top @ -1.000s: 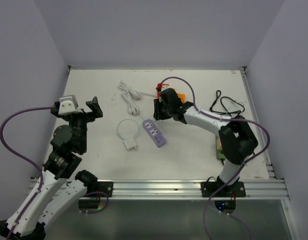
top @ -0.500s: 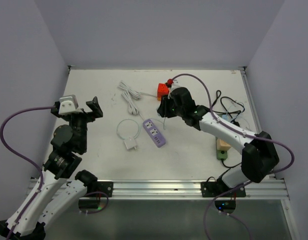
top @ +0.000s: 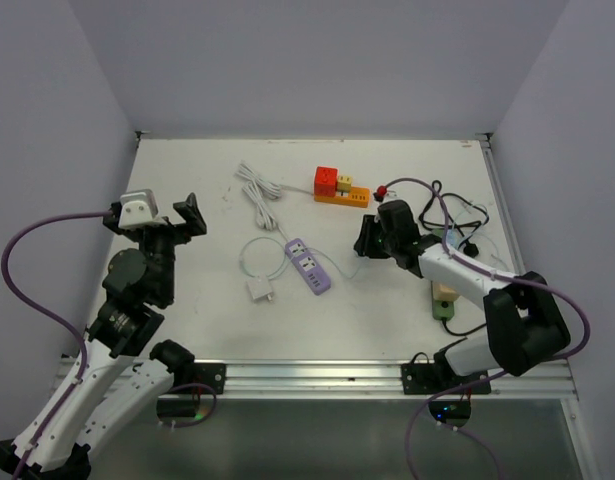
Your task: Pull the plug off the socket
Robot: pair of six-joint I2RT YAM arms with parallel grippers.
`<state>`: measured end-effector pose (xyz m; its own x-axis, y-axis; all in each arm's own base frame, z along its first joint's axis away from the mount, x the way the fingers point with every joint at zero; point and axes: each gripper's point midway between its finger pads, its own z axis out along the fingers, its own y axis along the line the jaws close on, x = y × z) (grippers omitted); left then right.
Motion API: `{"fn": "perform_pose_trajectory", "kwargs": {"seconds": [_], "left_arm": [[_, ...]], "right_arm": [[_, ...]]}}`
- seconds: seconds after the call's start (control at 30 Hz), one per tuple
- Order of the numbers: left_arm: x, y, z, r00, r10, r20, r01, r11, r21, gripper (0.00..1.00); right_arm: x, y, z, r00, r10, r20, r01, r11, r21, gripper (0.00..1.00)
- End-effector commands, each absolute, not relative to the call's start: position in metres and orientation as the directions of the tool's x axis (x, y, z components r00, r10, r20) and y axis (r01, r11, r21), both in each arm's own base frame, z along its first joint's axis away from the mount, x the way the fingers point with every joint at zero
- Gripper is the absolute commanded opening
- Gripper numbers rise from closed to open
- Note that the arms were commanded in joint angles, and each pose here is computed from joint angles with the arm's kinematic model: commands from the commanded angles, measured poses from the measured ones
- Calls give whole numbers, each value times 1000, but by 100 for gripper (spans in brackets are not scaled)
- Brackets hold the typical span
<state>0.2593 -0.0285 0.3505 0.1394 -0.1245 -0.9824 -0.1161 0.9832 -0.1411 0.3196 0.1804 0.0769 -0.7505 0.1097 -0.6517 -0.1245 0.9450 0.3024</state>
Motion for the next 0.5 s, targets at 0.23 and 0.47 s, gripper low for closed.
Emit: {"fn": "perform_pose_trajectory", "kwargs": {"seconds": [0.23, 0.47], "left_arm": [[259, -30, 357, 145, -121, -982, -102, 985, -136, 100], [260, -31, 358, 143, -120, -982, -101, 986, -135, 100]], "right_arm": [[342, 174, 64, -740, 243, -627, -80, 894, 441, 52], [344, 169, 72, -737, 243, -630, -71, 900, 431, 78]]}}
